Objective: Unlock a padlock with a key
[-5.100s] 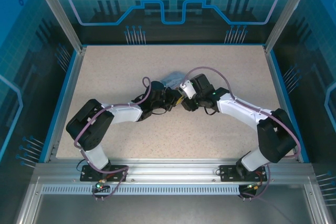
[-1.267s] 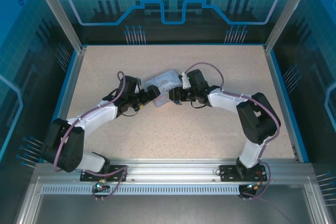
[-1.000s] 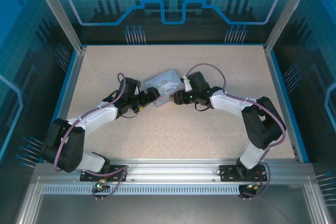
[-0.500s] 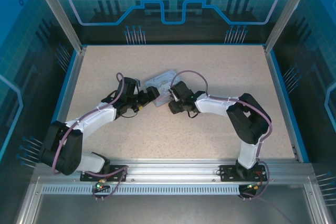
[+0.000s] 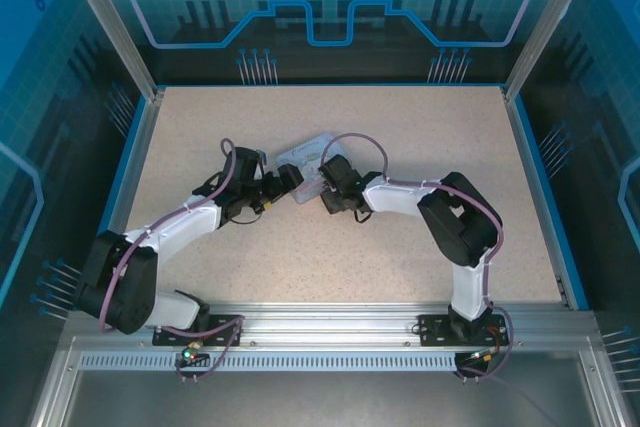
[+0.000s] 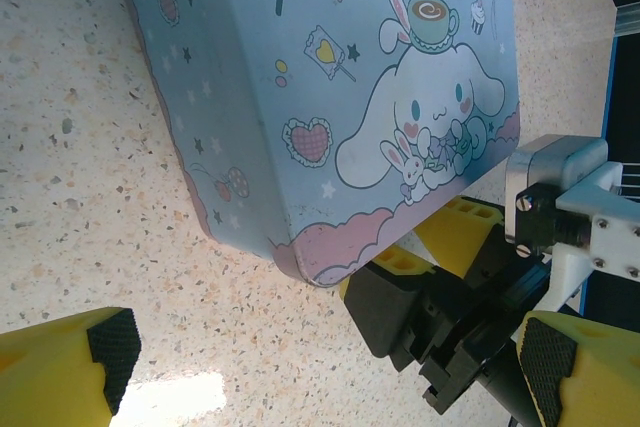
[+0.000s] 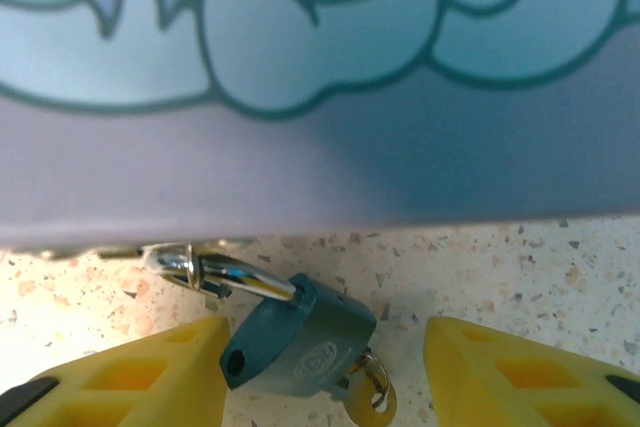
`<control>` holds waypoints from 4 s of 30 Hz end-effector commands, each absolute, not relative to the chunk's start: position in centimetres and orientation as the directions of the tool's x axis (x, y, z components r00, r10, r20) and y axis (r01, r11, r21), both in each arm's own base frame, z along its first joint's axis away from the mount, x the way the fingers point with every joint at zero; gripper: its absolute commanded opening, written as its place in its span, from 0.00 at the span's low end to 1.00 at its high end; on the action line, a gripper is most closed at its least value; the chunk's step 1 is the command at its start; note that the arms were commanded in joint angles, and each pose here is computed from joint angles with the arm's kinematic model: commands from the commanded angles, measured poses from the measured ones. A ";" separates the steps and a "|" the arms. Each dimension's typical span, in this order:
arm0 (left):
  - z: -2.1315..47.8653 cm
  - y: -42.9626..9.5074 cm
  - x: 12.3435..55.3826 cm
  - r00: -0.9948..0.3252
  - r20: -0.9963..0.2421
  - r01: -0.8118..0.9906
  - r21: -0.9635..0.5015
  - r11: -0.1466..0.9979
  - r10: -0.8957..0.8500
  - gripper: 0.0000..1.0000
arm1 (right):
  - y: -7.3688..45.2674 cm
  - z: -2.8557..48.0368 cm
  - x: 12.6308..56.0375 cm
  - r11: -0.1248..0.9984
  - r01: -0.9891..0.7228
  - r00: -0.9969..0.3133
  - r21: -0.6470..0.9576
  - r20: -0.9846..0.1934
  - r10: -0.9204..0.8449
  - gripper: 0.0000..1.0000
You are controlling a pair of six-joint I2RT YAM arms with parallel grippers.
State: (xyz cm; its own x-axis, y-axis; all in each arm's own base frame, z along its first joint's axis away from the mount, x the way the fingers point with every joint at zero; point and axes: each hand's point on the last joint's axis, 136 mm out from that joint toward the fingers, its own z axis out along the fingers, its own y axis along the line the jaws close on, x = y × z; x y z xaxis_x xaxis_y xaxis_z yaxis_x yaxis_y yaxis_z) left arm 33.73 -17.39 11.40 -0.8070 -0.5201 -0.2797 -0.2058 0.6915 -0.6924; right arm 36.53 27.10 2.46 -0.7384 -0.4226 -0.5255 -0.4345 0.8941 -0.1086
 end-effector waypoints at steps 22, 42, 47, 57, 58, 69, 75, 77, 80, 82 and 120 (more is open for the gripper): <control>12.0 -17.4 33.9 -0.802 -0.280 -0.195 -0.713 0.673 -0.528 0.99 | 29.1 4.2 34.1 0.836 -0.545 -0.737 0.062 -0.511 -0.442 0.15; 12.5 -17.5 34.1 -0.803 -0.291 -0.179 -0.714 0.677 -0.520 0.99 | 24.1 6.8 35.7 0.841 -0.338 -0.847 0.423 -0.525 -0.076 0.38; 12.1 -17.5 34.1 -0.804 -0.287 -0.185 -0.712 0.677 -0.522 0.99 | 25.2 7.8 37.3 0.827 -0.335 -0.847 0.451 -0.529 -0.056 0.36; 11.5 -17.7 34.4 -0.808 -0.276 -0.193 -0.710 0.678 -0.520 0.99 | 28.9 7.8 41.2 0.795 -0.339 -0.857 0.502 -0.514 -0.041 0.35; 11.5 -17.7 34.5 -0.808 -0.277 -0.193 -0.710 0.677 -0.520 0.99 | 29.0 7.9 41.3 0.793 -0.341 -0.856 0.506 -0.515 -0.040 0.37; 11.5 -18.0 34.8 -0.809 -0.269 -0.189 -0.723 0.665 -0.522 0.99 | 27.8 6.0 39.7 0.742 -0.306 -0.868 0.597 -0.496 0.042 0.54; 11.4 -18.0 34.7 -0.810 -0.268 -0.189 -0.723 0.665 -0.522 0.99 | 28.8 5.8 40.4 0.695 -0.337 -0.852 0.636 -0.520 0.063 0.59; 11.5 -18.0 34.7 -0.810 -0.267 -0.190 -0.724 0.663 -0.523 0.99 | 29.0 5.7 40.7 0.688 -0.347 -0.847 0.637 -0.528 0.061 0.61; 11.5 -18.0 34.8 -0.808 -0.266 -0.192 -0.725 0.662 -0.526 0.99 | 29.4 5.2 40.9 0.680 -0.350 -0.852 0.644 -0.521 0.054 0.61; 11.5 -18.1 34.9 -0.809 -0.265 -0.191 -0.725 0.661 -0.525 0.99 | 29.7 5.0 40.9 0.664 -0.357 -0.856 0.657 -0.515 0.049 0.61; 12.4 -17.9 34.7 -0.803 -0.275 -0.184 -0.729 0.660 -0.528 0.99 | 29.5 5.0 38.3 0.656 -0.361 -0.873 0.663 -0.488 0.013 0.59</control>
